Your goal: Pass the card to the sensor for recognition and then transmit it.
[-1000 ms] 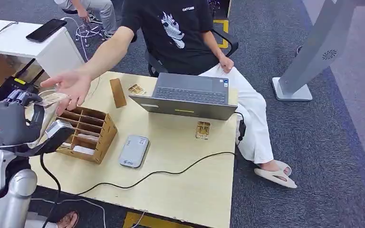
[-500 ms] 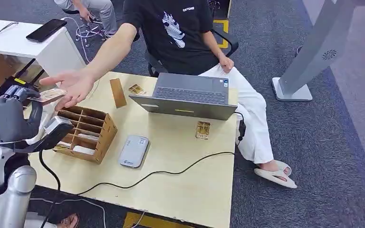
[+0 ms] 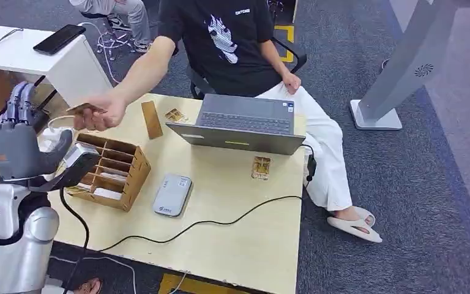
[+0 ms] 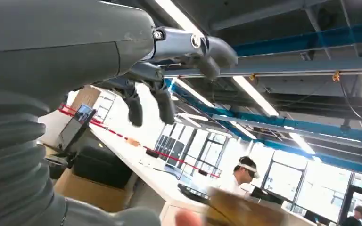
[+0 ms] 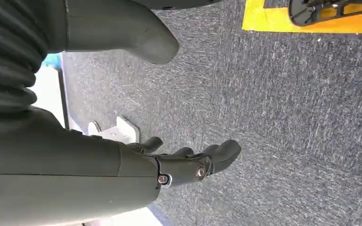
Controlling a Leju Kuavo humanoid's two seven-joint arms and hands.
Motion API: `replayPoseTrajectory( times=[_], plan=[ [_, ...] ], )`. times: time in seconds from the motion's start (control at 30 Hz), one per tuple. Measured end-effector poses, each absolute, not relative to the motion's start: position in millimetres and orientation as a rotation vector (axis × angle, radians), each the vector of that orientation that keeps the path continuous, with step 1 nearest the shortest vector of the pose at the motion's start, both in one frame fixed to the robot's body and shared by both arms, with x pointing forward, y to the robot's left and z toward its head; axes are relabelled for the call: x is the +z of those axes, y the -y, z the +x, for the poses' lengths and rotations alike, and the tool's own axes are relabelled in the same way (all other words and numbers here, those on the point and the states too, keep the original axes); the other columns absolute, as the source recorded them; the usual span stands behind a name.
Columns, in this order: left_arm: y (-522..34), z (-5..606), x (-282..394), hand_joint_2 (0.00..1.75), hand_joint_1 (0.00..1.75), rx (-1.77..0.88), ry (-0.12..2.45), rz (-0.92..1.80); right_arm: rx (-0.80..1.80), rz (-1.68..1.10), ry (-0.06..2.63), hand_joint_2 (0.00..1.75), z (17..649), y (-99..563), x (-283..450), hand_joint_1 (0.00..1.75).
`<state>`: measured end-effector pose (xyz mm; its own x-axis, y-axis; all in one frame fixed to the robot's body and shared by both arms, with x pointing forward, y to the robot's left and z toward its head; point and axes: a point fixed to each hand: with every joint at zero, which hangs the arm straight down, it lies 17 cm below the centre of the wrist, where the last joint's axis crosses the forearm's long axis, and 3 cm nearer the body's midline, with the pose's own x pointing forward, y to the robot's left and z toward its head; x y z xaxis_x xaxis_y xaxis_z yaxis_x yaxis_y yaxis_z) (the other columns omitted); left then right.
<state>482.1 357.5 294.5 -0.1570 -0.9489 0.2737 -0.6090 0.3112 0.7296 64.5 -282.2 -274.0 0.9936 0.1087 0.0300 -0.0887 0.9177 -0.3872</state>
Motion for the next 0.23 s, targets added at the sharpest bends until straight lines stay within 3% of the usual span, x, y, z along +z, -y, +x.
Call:
replayPoseTrajectory(
  times=[0.23],
  plan=[
    [-353.9, 481.8, 296.0, 1.75, 0.0, -0.581, 1.876, 1.376, 0.107, -0.395, 0.052, 1.75, 64.8, 282.0, -274.0, 0.0]
  ],
)
